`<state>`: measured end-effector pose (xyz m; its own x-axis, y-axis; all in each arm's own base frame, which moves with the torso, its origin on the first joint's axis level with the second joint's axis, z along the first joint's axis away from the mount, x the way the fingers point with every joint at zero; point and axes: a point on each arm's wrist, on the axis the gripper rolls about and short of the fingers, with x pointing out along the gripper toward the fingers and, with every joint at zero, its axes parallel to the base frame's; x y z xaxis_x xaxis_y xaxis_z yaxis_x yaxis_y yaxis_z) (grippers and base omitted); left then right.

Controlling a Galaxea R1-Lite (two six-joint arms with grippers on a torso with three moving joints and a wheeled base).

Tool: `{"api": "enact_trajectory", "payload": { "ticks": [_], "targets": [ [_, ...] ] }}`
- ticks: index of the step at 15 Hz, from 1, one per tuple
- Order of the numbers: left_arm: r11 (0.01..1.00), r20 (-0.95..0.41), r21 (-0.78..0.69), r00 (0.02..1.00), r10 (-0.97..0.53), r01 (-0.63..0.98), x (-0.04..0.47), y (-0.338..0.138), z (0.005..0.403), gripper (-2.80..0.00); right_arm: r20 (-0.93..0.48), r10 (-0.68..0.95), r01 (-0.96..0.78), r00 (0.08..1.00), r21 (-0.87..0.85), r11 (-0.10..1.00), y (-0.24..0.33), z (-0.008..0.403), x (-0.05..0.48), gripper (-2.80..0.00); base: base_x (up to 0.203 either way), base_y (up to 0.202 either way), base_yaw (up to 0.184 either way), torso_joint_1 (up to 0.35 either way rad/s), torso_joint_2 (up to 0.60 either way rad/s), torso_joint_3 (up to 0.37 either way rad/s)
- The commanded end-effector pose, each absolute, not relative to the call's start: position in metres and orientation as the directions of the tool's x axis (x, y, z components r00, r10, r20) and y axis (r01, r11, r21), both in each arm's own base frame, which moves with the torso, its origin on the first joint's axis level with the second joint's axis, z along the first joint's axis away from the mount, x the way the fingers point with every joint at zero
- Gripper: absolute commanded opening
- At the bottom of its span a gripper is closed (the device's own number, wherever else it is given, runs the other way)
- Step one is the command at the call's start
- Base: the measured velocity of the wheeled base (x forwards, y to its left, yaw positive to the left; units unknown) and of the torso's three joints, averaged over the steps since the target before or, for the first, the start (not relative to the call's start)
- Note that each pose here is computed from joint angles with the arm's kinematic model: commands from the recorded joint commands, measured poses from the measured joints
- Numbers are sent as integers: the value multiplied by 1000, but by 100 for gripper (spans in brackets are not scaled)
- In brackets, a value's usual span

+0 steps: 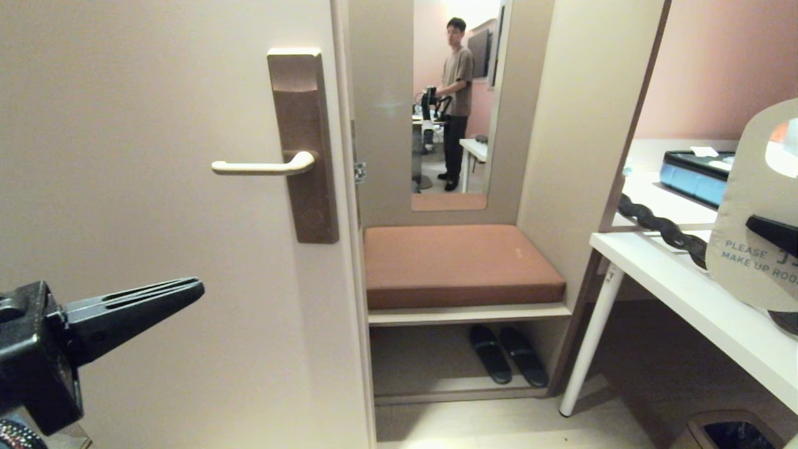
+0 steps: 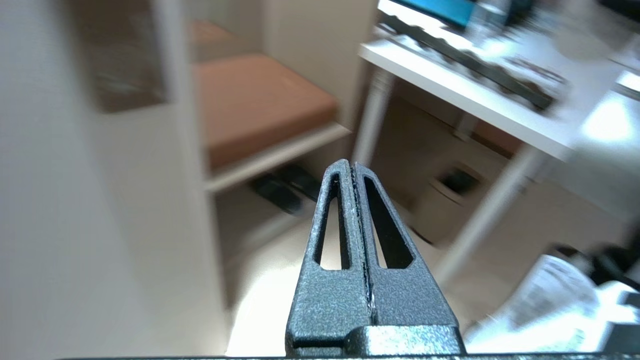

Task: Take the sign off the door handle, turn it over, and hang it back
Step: Hand it to the other hand

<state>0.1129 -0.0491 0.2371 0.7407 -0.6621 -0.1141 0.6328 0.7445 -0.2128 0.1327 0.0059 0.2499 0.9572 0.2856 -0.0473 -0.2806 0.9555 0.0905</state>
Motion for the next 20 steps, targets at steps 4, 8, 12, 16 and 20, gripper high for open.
{"api": "enact_trajectory", "payload": {
  "ticks": [4, 8, 12, 16, 20],
  "targets": [
    [685, -180, -272, 664, -726, 676, 136, -60, 230, -280, -64, 480, -473, 875, 93, 876, 10, 249, 150, -280, 0, 0, 0, 0, 0, 0],
    [657, -152, -267, 643, -751, 705, 150, -66, 229, -280, -73, 640, -635, 765, 84, 768, 14, 247, 155, -280, 0, 0, 0, 0, 0, 0],
    [618, -108, -243, 613, -783, 747, 175, -84, 223, -280, -76, 750, -746, 657, 76, 662, 16, 245, 174, -280, 0, 0, 0, 0, 0, 0],
    [590, -77, -226, 590, -804, 775, 194, -100, 216, -280, -52, 818, -817, 573, 49, 575, 18, 241, 199, -280, 0, 0, 0, 0, 0, 0],
    [547, -67, -222, 547, -834, 807, 204, -119, 207, -280, -42, 873, -873, 485, 38, 487, 36, 239, 219, -280, 0, 0, 0, 0, 0, 0]
  ]
}}
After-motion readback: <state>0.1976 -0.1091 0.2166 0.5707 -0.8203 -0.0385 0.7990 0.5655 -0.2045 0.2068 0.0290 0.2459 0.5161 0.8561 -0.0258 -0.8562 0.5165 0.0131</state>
